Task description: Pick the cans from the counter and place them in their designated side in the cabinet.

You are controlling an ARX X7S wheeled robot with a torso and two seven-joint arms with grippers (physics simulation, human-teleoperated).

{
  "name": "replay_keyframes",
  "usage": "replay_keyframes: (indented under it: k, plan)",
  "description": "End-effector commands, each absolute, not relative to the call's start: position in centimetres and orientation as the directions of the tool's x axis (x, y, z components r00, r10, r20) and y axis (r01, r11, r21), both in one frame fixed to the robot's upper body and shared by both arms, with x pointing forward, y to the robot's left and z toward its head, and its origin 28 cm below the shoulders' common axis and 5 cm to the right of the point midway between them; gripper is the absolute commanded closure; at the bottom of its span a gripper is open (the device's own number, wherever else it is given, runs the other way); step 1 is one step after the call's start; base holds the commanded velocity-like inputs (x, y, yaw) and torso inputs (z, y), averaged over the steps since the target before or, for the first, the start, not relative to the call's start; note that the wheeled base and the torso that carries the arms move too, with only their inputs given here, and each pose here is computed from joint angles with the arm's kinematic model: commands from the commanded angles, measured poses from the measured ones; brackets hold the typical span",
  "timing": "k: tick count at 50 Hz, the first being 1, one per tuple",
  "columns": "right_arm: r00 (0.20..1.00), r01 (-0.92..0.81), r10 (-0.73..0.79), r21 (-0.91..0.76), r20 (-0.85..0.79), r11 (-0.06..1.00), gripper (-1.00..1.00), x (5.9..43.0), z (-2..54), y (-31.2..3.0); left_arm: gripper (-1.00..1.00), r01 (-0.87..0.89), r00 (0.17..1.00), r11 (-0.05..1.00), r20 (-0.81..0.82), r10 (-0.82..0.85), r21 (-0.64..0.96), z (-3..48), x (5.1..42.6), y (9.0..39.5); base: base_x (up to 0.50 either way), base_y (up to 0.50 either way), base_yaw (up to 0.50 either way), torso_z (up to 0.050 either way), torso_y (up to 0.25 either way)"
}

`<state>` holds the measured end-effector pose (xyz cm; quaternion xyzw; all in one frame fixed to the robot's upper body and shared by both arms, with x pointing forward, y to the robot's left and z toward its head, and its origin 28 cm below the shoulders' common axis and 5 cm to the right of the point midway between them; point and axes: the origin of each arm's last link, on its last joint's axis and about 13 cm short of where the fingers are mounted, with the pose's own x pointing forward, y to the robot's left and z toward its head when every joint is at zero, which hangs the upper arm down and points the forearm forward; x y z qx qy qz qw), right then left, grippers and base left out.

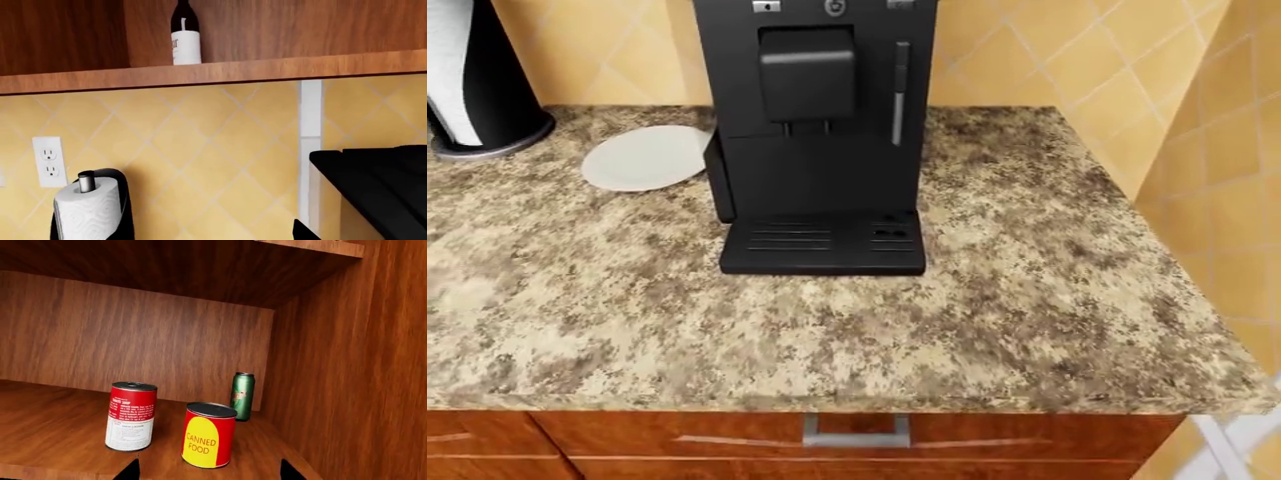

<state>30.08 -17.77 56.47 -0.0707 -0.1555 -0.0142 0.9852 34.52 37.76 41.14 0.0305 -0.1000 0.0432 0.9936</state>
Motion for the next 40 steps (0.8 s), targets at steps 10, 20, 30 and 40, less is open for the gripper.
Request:
replay_keyframes:
  k: [10,20,30,40]
  plan:
    - [0.951,0.05,-0.006,-0.135,0.308,0.99,-1.0,30.08,56.47,-17.77,-1.0,-0.083,0.978,0.995,0.197,0.072,0.049,40.7,34.94,37.58,-0.26,0.0,0.0,0.0,0.0]
    - [0.951,0.05,-0.006,-0.135,0.308,0.99,-1.0,30.08,56.47,-17.77,-1.0,-0.079,0.979,0.996,0.194,0.069,0.048,40.58,34.94,37.53,-0.24,0.0,0.0,0.001,0.0]
    - [0.951,0.05,-0.006,-0.135,0.308,0.99,-1.0,30.08,56.47,-17.77,-1.0,-0.07,0.979,0.997,0.196,0.06,0.045,40.72,34.92,37.3,-0.22,0.0,0.0,0.0,0.0]
    - [0.951,0.05,-0.006,-0.135,0.308,0.99,-1.0,30.08,56.47,-17.77,-1.0,-0.066,0.98,0.997,0.193,0.056,0.045,40.52,35.21,37.15,-0.02,0.0,0.0,0.0,0.0]
